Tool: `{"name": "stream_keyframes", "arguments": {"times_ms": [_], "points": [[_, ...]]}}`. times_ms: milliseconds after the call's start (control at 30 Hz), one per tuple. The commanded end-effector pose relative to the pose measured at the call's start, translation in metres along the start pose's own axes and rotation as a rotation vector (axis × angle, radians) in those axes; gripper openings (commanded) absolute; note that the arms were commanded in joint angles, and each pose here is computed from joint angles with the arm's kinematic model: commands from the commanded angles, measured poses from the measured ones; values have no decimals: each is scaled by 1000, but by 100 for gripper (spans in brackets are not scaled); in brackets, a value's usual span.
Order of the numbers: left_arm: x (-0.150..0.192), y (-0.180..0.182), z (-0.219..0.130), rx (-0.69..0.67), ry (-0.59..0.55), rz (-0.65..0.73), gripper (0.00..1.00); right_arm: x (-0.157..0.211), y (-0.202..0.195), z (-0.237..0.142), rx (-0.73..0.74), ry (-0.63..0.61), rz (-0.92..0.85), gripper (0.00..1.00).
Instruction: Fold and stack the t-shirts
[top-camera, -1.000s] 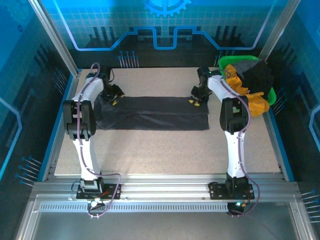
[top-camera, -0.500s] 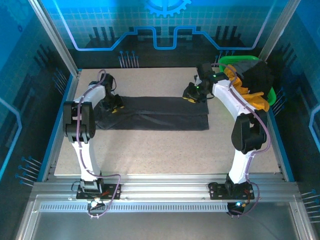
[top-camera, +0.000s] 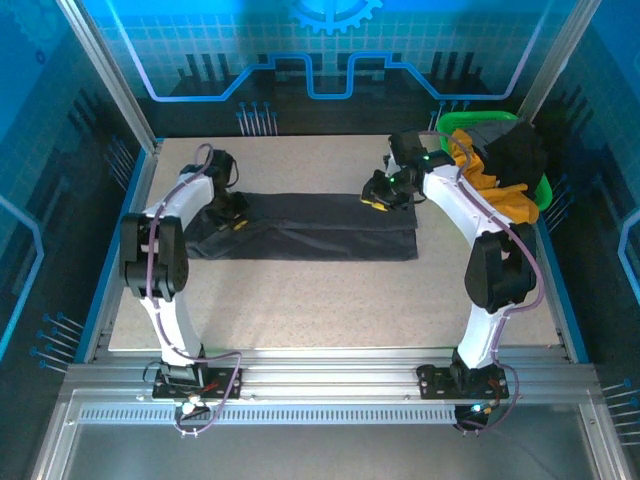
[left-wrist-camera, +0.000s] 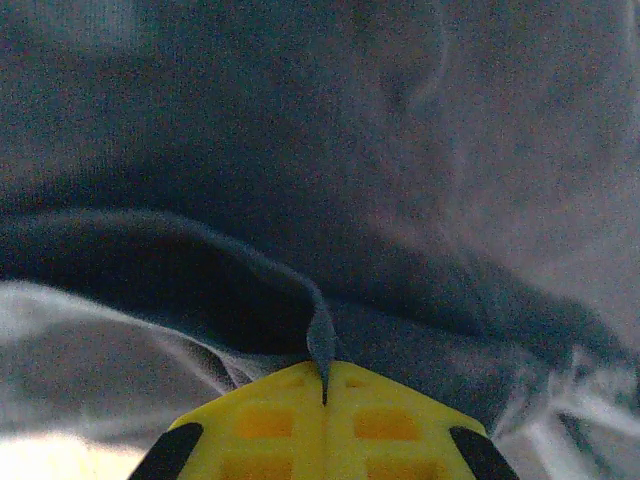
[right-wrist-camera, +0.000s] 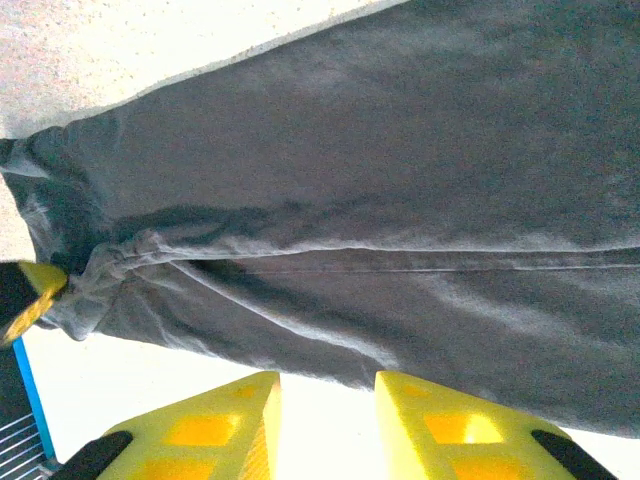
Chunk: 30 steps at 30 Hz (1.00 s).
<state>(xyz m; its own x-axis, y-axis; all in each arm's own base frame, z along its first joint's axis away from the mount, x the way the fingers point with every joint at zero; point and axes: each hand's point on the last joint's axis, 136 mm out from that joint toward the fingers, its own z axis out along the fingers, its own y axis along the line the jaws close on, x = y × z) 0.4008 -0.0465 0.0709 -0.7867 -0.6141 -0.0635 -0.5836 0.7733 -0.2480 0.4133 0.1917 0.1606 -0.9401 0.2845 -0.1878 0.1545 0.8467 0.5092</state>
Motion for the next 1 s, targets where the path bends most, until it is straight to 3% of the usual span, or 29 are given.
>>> {"name": "stream_keyframes", "arguments": {"times_ms": [0,233,367,433,500,700,833,967], "points": [[45,4,-2,-36,84,-142,0,7,5,-9,-24,-8,-15,31],[86,11,12,-43,100,-360,2,18,-4,-6,-20,8,-11,31],[101,8,19,5,139,-494,20,28,-11,-3,-12,26,-6,31],[103,1,14,38,146,-508,32,31,-14,-2,-8,30,-3,31],[100,-6,1,74,123,-484,37,33,-17,0,-1,34,-2,31],[69,10,-37,45,-44,-389,28,38,-24,8,7,52,19,31],[50,35,-27,19,-69,-403,22,40,-24,12,2,63,27,31],[39,34,-5,73,-42,-358,17,40,-23,13,1,68,23,31]]}}
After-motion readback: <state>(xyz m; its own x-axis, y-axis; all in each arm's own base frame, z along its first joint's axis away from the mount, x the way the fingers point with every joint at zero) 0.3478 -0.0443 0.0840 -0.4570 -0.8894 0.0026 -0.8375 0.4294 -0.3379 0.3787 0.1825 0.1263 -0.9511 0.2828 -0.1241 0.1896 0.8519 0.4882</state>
